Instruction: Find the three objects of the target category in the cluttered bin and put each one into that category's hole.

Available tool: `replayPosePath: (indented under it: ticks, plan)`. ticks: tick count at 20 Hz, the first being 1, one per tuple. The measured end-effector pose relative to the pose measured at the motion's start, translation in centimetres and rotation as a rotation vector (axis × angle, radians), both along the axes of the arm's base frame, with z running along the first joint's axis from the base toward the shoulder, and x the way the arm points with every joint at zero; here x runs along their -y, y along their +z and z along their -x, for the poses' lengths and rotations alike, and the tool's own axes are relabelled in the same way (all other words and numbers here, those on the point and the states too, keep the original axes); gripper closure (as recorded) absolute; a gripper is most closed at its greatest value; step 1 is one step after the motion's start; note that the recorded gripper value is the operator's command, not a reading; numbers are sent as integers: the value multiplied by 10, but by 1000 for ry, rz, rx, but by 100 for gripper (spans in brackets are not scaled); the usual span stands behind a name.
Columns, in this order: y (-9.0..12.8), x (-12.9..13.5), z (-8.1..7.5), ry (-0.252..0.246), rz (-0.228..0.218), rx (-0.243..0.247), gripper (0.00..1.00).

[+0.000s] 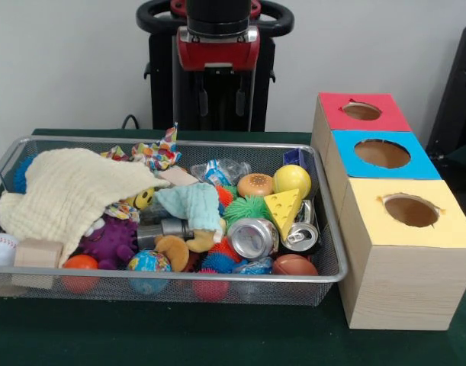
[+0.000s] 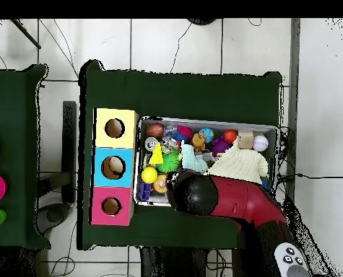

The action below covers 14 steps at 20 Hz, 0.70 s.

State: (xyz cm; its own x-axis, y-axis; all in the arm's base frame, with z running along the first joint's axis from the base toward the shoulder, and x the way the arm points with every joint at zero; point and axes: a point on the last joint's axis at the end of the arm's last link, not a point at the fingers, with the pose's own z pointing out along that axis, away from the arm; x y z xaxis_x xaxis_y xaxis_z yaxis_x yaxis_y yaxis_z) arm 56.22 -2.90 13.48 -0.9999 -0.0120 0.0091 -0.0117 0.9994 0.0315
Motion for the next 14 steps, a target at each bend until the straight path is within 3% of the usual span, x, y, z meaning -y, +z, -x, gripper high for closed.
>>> replayPosePath:
  ticks: [5, 14]
  plan:
    - [-3, -4, -18, 12, 2, 21, 0]
    - [-23, -31, -66, 61, -1, 65, 0]
